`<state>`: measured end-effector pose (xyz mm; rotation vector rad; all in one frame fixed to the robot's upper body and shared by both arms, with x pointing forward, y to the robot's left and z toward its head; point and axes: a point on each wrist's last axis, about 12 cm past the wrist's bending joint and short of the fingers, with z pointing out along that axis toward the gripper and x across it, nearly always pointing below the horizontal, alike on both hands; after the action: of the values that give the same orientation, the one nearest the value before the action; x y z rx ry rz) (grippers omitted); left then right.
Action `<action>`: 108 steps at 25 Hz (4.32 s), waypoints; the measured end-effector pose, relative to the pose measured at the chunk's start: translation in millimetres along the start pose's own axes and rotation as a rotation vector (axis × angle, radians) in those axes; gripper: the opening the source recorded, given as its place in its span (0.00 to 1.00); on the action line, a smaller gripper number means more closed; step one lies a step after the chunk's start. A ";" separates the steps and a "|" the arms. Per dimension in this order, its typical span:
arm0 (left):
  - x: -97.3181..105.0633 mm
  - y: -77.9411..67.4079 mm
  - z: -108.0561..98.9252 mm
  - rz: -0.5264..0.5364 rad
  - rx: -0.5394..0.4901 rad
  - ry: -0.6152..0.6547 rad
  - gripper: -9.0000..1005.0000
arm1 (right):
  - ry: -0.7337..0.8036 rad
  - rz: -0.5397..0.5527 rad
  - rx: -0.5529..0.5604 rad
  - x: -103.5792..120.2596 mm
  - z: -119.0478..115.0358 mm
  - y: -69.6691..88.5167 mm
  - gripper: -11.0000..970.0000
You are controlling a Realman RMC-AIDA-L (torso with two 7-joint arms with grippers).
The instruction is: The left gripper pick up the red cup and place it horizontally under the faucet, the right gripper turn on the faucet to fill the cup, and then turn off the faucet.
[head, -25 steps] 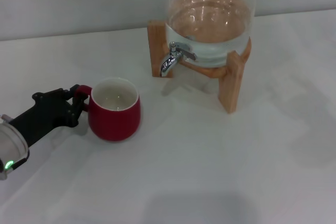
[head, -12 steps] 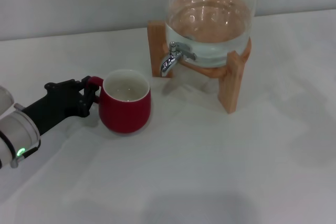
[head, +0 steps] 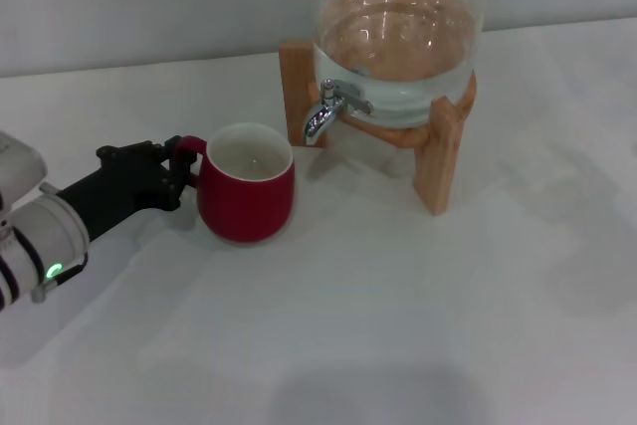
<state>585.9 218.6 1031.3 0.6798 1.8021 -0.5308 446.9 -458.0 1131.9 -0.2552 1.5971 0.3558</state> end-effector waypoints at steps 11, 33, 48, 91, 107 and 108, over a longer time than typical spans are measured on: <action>-7.8 -9.8 22.3 0.037 0.041 0.083 0.15 | -0.001 0.000 0.001 -0.1 -0.4 -0.2 0.75; -28.7 -12.4 40.4 0.080 0.075 0.092 0.14 | -0.008 0.000 0.000 -1.1 2.9 0.1 0.75; -24.7 -20.8 41.3 0.062 0.123 0.121 0.14 | -0.010 -0.002 0.001 -1.5 4.6 -0.4 0.75; -16.5 -18.1 35.1 0.015 0.101 0.132 0.28 | -0.010 -0.001 0.008 -0.7 3.1 -0.6 0.75; 5.1 -1.3 -10.6 -0.168 0.076 0.038 0.32 | -0.018 0.003 0.029 -1.6 -4.6 -3.3 0.75; 6.3 1.5 -18.9 -0.189 0.071 0.009 0.32 | -0.022 0.005 0.037 -1.6 -6.0 -3.9 0.75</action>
<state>572.3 233.2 1031.2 0.5637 1.8736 -0.7217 442.9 -463.9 1133.4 -0.2182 1.5812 0.3311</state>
